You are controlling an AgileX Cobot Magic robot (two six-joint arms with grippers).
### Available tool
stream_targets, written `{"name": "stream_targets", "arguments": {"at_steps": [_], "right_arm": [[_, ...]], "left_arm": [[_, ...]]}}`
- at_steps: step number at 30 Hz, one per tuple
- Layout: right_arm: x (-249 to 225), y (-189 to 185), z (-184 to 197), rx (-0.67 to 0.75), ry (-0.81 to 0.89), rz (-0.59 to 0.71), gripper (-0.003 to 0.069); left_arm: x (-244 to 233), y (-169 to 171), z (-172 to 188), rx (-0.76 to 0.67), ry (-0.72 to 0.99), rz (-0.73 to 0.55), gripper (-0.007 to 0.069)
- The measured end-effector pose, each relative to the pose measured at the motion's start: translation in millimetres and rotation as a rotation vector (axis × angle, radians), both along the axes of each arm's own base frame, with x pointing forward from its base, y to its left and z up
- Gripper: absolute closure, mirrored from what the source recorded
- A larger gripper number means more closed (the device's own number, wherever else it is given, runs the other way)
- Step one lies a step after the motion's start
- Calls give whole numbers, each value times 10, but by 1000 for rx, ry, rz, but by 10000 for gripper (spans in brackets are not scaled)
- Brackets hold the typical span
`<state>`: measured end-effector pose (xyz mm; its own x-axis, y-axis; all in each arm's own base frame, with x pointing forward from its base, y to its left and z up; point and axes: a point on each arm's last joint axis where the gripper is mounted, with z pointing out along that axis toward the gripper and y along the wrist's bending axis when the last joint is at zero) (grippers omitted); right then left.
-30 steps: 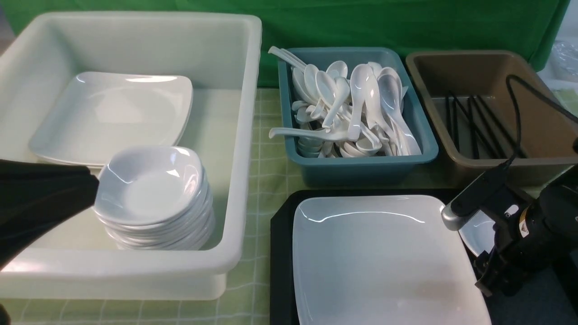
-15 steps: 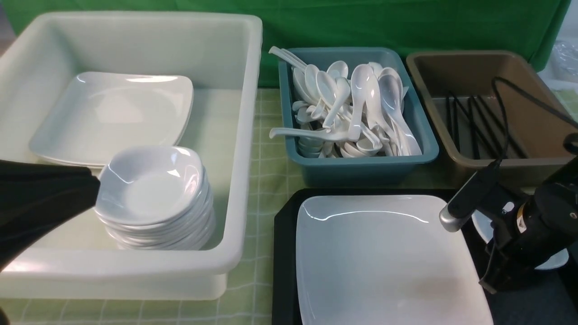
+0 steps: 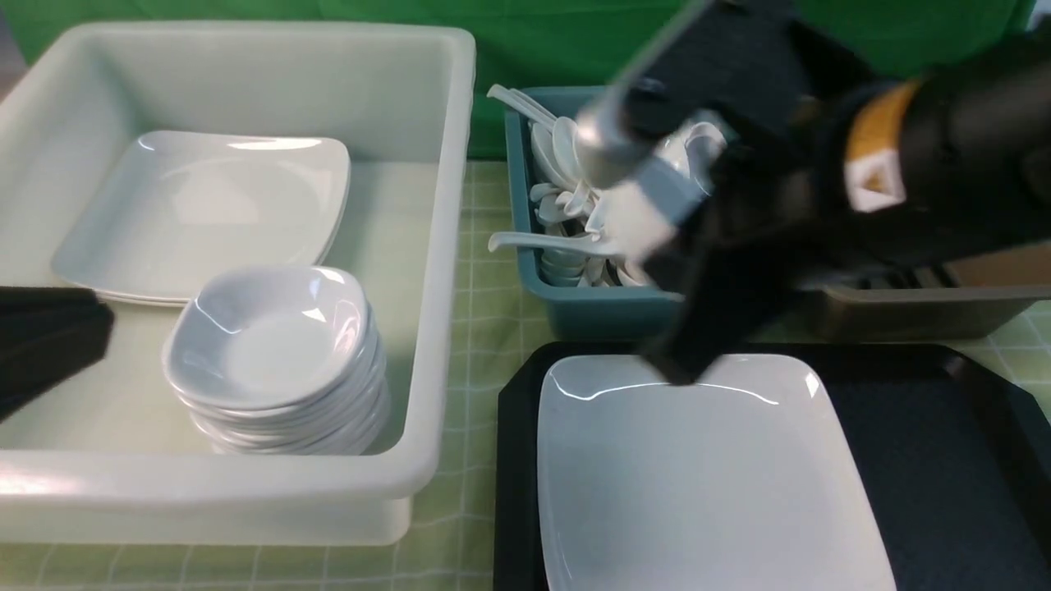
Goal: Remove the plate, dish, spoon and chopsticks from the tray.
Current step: Use the right arm to put the small plate into the large storage box on the left, then use the left arm to grab a plate from the dinner plate
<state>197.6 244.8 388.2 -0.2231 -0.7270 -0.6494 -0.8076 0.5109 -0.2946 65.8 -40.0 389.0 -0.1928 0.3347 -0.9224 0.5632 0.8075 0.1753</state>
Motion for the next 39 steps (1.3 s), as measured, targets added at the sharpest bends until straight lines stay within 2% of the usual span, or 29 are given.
{"name": "stream_targets", "arguments": {"at_steps": [3, 5, 6, 8, 14, 16, 19, 20, 21, 22, 23, 24, 26, 29, 31, 32, 36, 37, 38, 39], "right_arm": [[-17, 682, -35, 38, -82, 183, 596], [41, 1005, -141, 25, -103, 240, 596], [40, 1043, -158, 23, -102, 247, 596], [177, 1403, -387, -21, -101, 281, 596], [419, 1814, -847, -132, -106, 315, 572], [458, 1838, -929, -175, -120, 316, 512], [471, 1820, -949, -211, -119, 309, 386], [468, 1803, -934, -218, -112, 299, 312], [467, 1799, -927, -219, -112, 298, 301], [449, 1750, -879, -234, -93, 282, 217], [448, 1747, -866, -231, -94, 281, 217], [408, 1681, -799, -260, -64, 259, 167], [343, 1597, -697, -286, -30, 228, 146], [182, 1325, -412, -345, 53, 157, 167], [76, 1079, -141, -328, 48, 130, 279], [77, 1079, -141, -328, 47, 129, 291], [-136, 620, 70, -278, 76, 54, 563], [-209, 475, 40, -285, 99, 31, 597], [-240, 414, 80, -269, 100, 21, 602], [-376, 142, 82, -251, 127, -25, 624]], "left_arm": [[-225, 201, 11, -5, -44, 69, 615], [-360, 311, -4, -12, -58, 102, 615], [-374, 324, -7, -11, -60, 106, 615], [-544, 434, -47, -28, -60, 126, 615], [-714, 518, -109, -53, -41, 123, 615], [-721, 517, -113, -59, -36, 121, 615], [-723, 514, -112, -63, -34, 118, 615], [-723, 509, -106, -70, -38, 115, 615], [-723, 508, -104, -72, -39, 114, 615], [-718, 499, -82, -90, -60, 109, 615], [-717, 498, -78, -93, -64, 108, 615], [-708, 487, -70, -108, -80, 102, 615], [-692, 469, -79, -120, -89, 95, 615], [-605, 396, -153, -115, -47, 78, 615], [-447, 270, -206, -47, 12, 33, 615], [-416, 248, -211, -28, 17, 24, 615], [-61, -99, -285, 118, 109, -164, 615], [4, -170, -312, 133, 137, -201, 615], [18, -192, -316, 130, 145, -213, 615], [150, -331, -384, 170, 194, -280, 615]]}}
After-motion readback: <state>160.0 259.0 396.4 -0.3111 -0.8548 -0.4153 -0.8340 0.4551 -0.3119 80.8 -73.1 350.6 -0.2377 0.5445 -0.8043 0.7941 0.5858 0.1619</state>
